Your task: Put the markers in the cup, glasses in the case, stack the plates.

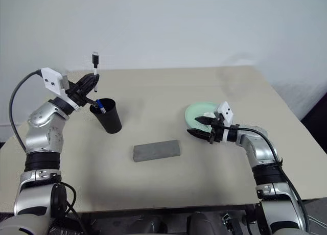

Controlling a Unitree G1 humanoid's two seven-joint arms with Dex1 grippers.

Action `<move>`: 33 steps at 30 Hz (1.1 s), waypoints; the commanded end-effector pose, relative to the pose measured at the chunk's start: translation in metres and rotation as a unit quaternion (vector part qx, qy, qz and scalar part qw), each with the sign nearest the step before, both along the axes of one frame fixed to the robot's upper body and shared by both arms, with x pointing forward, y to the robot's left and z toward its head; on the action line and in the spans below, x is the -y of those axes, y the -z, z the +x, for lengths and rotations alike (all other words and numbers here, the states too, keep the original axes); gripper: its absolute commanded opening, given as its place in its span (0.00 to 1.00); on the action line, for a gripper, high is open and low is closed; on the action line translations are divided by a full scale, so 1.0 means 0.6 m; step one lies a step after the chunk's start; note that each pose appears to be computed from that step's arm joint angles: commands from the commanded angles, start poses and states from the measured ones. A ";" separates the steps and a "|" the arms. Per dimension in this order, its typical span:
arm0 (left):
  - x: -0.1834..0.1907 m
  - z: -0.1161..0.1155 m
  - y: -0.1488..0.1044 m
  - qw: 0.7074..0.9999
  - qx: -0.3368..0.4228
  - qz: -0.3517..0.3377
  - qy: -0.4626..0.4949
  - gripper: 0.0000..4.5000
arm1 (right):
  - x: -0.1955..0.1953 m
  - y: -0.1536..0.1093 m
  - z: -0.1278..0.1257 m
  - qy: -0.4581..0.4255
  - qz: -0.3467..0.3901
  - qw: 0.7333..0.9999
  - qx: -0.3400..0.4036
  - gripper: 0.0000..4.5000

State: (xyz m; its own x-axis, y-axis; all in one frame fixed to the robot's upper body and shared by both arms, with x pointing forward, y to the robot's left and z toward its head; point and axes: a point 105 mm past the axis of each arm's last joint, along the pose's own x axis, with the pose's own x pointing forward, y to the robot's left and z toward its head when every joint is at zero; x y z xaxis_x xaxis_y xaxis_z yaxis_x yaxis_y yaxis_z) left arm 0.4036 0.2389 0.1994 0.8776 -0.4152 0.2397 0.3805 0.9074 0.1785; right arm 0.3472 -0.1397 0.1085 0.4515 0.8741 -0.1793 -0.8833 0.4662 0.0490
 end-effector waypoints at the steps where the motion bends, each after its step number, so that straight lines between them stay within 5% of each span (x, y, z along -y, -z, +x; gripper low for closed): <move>1: 0.003 0.010 -0.023 0.999 0.036 0.002 -0.006 0.01 | -0.005 -0.030 0.007 -0.007 0.002 0.999 0.034 0.82; 25: 0.019 0.021 0.026 1.000 0.010 -0.013 0.007 0.01 | -0.017 -0.050 -0.005 -0.028 0.033 0.999 0.032 0.82; 33: 0.017 0.022 0.026 1.000 0.008 -0.012 0.002 0.55 | -0.018 -0.048 -0.003 -0.024 0.033 0.999 0.033 0.82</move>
State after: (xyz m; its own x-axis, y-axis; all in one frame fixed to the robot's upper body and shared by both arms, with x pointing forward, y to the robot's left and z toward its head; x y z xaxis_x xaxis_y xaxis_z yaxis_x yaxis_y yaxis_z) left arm 0.4154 0.2303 0.1696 0.8830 -0.4081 0.2317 0.3881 0.9126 0.1285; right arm 0.3429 -0.1303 0.1194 0.4143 0.8996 -0.1383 -0.9016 0.4264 0.0724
